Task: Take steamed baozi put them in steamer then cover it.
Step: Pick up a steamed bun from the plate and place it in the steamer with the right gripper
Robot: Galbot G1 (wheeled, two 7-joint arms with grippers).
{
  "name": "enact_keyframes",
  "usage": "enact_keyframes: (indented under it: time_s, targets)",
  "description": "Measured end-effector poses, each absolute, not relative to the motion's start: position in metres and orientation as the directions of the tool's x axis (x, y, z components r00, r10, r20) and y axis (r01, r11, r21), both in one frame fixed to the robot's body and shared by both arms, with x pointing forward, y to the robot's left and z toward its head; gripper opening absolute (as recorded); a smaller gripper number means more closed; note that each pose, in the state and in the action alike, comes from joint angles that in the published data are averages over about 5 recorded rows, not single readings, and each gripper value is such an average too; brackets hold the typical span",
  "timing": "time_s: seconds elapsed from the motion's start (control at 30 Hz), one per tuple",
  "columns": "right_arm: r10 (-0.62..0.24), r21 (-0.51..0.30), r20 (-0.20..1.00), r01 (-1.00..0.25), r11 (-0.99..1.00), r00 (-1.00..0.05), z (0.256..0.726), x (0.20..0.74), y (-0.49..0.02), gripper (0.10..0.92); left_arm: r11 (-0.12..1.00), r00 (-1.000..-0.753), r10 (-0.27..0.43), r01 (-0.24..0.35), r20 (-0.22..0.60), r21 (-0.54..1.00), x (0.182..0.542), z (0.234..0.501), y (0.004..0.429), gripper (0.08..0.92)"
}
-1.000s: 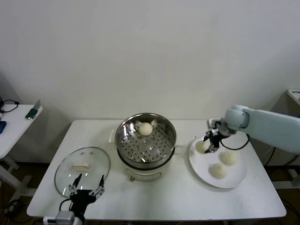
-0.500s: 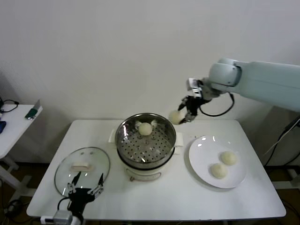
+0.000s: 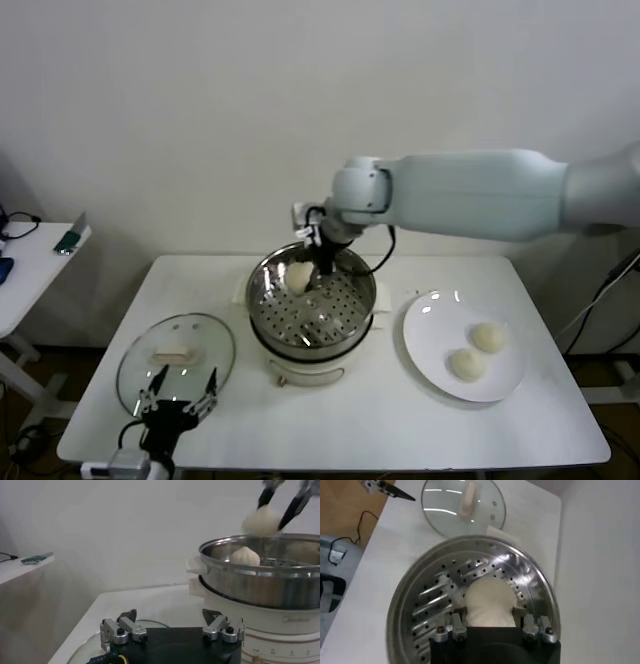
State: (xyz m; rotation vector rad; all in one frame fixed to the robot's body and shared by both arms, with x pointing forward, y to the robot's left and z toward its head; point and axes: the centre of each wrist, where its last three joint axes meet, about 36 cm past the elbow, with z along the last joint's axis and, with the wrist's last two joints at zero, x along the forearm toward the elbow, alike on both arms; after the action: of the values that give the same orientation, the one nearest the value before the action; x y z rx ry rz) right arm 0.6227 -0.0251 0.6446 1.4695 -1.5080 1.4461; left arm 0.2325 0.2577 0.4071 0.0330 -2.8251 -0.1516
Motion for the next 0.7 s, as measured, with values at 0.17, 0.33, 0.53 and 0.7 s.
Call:
enact_keyframes:
  time_s: [0.17, 0.33, 0.53, 0.7]
  targets:
    - [-0.299, -0.293, 0.927, -0.937, -0.192, -0.228, 0.616, 0.628, -0.009, 0.628, 0.994, -0.952, -0.041, -0.009, 0.305, 0.107, 0.232, 0.407, 0.258, 0.823]
    - [-0.292, -0.292, 0.928, -0.939, -0.183, -0.231, 0.594, 0.634, 0.0, 0.625, 0.994, -0.951, -0.044, -0.011, 0.306, 0.106, 0.232, 0.407, 0.258, 0.823]
    - [-0.29, -0.295, 0.927, -0.939, -0.174, -0.237, 0.579, 0.639, 0.004, 0.729, 0.995, -0.951, -0.046, -0.015, 0.306, 0.103, 0.232, 0.406, 0.257, 0.823]
    - [-0.304, -0.296, 0.924, -0.938, -0.178, -0.234, 0.579, 0.641, 0.003, 0.816, 0.995, -0.952, -0.047, -0.017, 0.303, 0.103, 0.232, 0.408, 0.257, 0.823]
